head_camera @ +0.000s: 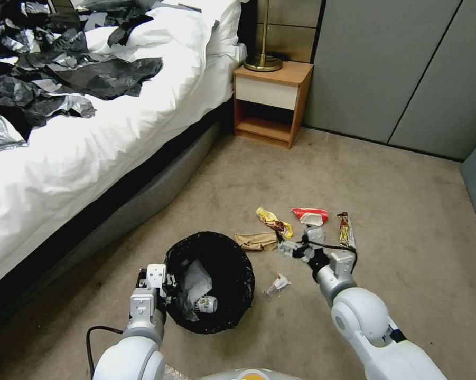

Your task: Pick up the trash bin, then pick up the garbage from the floor and place it into the trash bin.

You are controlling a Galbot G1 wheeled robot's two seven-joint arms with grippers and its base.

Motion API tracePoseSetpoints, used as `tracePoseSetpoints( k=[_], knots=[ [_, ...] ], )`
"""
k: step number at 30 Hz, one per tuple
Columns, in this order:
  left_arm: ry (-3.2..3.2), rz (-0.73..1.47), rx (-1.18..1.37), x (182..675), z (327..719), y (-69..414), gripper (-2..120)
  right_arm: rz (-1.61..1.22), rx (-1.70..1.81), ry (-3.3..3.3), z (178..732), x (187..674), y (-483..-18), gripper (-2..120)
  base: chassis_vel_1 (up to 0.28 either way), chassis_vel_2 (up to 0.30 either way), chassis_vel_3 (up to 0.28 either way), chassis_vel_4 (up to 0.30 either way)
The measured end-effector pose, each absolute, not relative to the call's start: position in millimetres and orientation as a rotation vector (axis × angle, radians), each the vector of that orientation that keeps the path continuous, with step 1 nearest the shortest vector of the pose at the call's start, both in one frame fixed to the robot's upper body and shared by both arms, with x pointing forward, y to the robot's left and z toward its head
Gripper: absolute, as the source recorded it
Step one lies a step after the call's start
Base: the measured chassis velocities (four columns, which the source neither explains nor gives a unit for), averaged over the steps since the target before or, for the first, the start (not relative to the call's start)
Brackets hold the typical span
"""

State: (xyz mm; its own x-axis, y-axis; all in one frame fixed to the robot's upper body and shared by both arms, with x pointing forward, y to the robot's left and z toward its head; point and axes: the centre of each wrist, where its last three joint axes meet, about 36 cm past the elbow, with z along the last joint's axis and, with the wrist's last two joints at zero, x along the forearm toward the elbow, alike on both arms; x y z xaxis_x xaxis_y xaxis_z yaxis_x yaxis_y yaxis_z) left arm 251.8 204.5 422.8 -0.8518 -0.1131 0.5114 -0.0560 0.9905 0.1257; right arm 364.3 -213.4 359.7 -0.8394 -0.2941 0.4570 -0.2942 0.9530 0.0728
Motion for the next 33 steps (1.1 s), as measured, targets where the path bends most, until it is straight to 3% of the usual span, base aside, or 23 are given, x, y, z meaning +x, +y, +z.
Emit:
tracePoseSetpoints(
  k=[11,33],
  knots=[
    [-2.591,-0.144,0.121,250.3,422.6,201.8,1,0.097,0.441,-2.421,302.2,374.0,-236.4,100,0.000,0.000,0.000,0.000],
    [-2.588,-0.138,0.132,247.3,420.1,201.2,1,0.037,0.399,-2.365,238.4,398.9,-206.3,100,0.000,0.000,0.000,0.000]
  ],
)
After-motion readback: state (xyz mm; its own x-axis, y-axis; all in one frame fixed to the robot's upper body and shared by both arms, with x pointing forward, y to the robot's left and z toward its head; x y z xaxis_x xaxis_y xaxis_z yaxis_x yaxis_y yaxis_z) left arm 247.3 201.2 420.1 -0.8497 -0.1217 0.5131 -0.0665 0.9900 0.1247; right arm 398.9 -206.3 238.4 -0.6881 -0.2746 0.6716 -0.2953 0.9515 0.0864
